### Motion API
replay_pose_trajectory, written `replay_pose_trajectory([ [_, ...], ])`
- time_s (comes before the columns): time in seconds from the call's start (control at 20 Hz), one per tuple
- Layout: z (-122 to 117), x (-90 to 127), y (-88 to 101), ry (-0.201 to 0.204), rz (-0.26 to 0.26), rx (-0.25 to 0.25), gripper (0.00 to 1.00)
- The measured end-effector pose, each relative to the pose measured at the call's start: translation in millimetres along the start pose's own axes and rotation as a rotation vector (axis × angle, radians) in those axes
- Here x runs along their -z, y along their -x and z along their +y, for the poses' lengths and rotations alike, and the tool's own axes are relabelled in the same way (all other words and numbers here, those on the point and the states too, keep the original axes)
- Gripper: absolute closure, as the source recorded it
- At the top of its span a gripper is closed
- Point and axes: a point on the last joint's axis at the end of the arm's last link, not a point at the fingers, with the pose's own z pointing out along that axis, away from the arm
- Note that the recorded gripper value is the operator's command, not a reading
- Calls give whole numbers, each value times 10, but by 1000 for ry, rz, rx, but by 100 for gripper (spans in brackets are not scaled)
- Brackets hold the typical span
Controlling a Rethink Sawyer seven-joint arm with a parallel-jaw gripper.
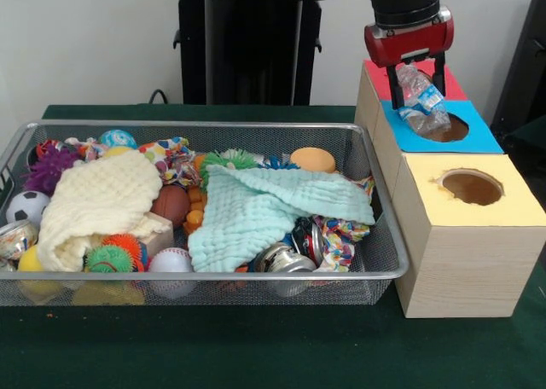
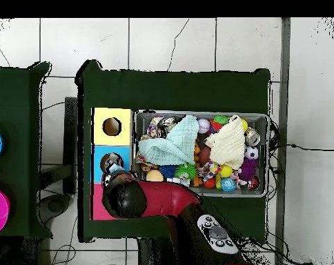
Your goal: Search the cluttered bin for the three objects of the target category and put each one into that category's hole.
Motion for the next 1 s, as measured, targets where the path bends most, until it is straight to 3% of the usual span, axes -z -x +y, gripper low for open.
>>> replay_pose_trajectory([
  [0.5,32,-11,10,-19,-4,9,0],
  [1.0,41,-1,57,-13,-5,-25,0],
])
